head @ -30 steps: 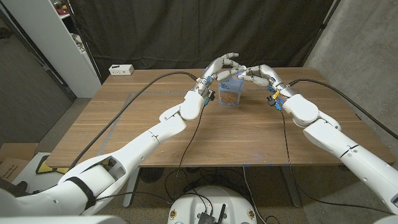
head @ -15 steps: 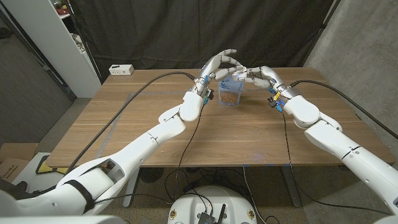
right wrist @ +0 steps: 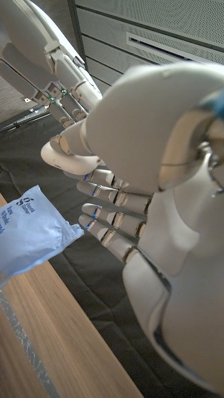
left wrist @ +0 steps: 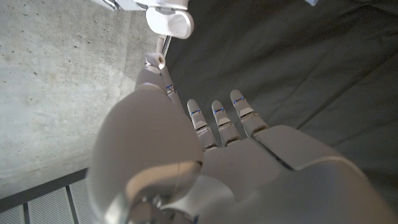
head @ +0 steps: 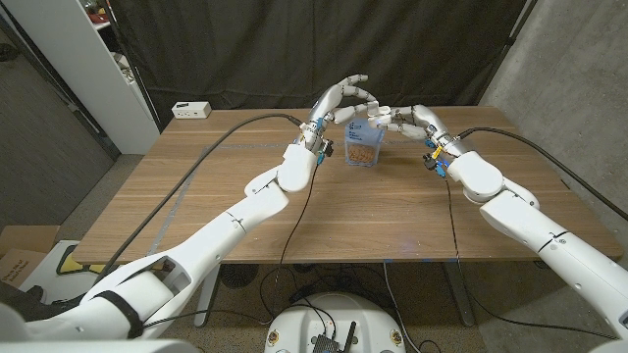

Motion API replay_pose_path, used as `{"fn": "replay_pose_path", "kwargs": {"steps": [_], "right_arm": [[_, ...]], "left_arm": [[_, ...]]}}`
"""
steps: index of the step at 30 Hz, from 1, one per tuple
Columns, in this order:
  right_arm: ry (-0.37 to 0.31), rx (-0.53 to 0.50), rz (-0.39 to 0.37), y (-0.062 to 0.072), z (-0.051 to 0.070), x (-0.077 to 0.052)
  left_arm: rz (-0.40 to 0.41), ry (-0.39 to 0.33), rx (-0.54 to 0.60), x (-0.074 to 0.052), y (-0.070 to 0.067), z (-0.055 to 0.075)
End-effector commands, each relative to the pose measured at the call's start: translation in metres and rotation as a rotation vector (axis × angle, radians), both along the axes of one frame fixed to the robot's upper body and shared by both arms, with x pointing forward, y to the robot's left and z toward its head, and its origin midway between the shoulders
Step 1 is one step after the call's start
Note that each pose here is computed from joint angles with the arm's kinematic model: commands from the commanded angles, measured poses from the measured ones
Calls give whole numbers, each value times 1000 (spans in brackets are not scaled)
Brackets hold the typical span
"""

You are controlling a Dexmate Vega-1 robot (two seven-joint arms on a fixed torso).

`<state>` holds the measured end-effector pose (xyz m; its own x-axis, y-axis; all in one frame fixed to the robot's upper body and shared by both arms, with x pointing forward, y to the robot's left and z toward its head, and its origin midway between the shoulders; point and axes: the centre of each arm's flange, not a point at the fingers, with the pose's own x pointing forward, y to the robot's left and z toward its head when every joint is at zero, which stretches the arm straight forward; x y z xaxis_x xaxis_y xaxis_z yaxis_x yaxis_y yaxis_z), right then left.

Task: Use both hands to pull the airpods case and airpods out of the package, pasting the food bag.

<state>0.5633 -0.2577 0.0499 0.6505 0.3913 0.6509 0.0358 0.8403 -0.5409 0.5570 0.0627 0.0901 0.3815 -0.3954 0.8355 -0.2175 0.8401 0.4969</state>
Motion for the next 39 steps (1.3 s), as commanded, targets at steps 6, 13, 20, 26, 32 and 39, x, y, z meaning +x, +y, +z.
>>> {"fn": "replay_pose_path", "kwargs": {"steps": [6,13,20,26,32,39], "right_arm": [[1,11,-26,3,4,9],[-5,16,-32,2,7,10],[-8,16,-37,1,8,10],[-9,13,-35,2,7,8],[-10,13,-31,2,7,6],[-7,6,-22,4,7,5]], "left_arm": [[-63,198,-20,-6,34,-3],[-14,263,11,-11,45,-7],[65,338,80,-11,51,-12],[99,428,121,-5,60,-20],[167,481,152,-4,70,-26],[275,528,186,-1,76,-36]]}}
